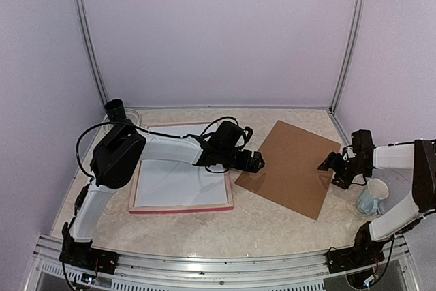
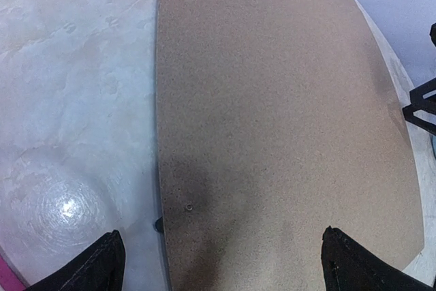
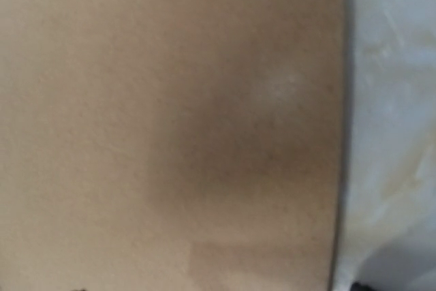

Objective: Put the photo into the frame
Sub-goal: Pick up the backboard from the center of the board.

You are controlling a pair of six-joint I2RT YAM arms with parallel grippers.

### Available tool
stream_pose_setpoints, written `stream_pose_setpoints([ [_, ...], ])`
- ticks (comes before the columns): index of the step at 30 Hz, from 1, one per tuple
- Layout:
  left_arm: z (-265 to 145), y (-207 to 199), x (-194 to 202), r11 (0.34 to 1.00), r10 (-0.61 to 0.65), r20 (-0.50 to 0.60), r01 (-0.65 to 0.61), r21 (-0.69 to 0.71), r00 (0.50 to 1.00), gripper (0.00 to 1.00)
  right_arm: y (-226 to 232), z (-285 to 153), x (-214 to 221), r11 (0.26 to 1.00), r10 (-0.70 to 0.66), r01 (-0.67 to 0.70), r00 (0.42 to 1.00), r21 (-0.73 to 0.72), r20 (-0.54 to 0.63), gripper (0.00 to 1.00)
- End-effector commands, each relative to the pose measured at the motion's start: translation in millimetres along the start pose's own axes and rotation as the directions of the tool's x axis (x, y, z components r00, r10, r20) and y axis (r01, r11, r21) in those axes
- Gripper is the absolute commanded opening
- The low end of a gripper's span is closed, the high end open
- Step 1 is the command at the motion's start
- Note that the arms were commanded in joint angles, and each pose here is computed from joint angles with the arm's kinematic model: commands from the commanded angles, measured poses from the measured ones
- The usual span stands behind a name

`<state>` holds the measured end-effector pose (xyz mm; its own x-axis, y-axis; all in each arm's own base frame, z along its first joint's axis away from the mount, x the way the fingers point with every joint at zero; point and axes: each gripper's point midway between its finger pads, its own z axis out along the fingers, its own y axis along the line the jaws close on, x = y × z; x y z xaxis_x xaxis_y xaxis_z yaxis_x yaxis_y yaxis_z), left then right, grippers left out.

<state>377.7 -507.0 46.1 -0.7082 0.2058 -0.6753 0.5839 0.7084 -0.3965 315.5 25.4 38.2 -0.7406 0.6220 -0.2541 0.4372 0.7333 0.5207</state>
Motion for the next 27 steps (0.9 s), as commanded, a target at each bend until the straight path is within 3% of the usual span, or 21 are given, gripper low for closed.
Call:
stream_pose_setpoints([
  [1, 10.5, -5.0, 17.4, 1.000, 0.015, -0.047, -0.014, 0.018, 0.999, 0.99, -9.8, 8.1, 4.5, 1.000, 0.019, -0.019, 1.000, 0.011, -0.019, 0.83],
  [13, 11.1, -28.4, 30.5, 0.993, 0.020, -0.087, -0.010, 0.117, 0.996, 0.99, 10.5, 15.1, 5.3, 0.993, 0.019, -0.024, 0.999, -0.115, -0.049, 0.82],
  [27, 12.6, -29.9, 44.6, 0.989, -0.004, -0.119, 0.021, 0.145, 0.993, 0.99, 85.5, -34.5, -19.5, 0.912, -0.126, 0.136, 0.991, -0.387, 0.052, 0.81],
])
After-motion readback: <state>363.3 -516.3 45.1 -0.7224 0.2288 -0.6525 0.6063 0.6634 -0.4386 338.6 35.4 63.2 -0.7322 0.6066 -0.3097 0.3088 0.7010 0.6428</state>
